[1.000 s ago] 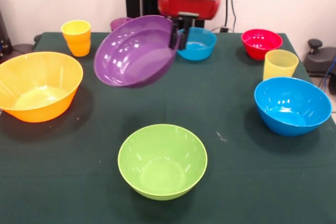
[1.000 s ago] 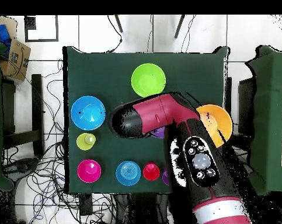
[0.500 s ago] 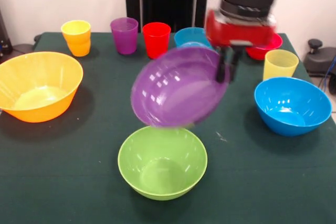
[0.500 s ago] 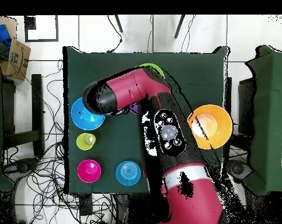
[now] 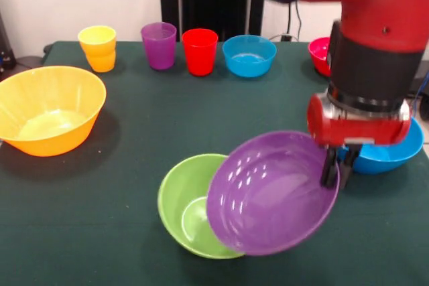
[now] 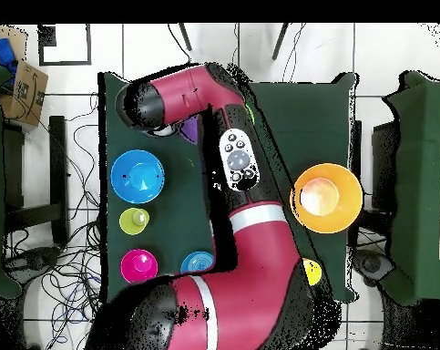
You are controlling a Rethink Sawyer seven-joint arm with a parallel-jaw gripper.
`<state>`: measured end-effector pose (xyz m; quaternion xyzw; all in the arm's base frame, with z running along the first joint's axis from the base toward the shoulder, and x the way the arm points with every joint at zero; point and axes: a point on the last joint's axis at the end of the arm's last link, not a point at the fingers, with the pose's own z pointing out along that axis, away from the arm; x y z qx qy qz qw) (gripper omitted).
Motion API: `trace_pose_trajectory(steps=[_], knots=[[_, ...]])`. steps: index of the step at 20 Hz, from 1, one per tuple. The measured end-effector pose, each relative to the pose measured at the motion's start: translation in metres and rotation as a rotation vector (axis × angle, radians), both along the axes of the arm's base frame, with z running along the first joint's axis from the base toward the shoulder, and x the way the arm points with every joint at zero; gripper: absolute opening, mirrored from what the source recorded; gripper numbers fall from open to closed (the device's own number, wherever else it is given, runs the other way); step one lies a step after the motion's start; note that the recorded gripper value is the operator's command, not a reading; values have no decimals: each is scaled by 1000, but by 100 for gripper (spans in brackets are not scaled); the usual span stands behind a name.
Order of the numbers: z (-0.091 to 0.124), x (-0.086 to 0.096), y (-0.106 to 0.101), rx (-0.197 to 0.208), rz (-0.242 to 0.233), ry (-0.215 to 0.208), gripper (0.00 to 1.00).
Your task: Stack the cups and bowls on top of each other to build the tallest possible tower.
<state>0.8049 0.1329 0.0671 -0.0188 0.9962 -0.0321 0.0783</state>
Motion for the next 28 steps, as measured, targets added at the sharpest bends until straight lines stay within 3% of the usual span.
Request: trace_pose_trajectory(steps=[6,12,28], knots=[[-16,26,-16,7,-68,17,0],[-15,40,-31,1,-109,19,0],[8,51,-42,-1,-152,43,0]])
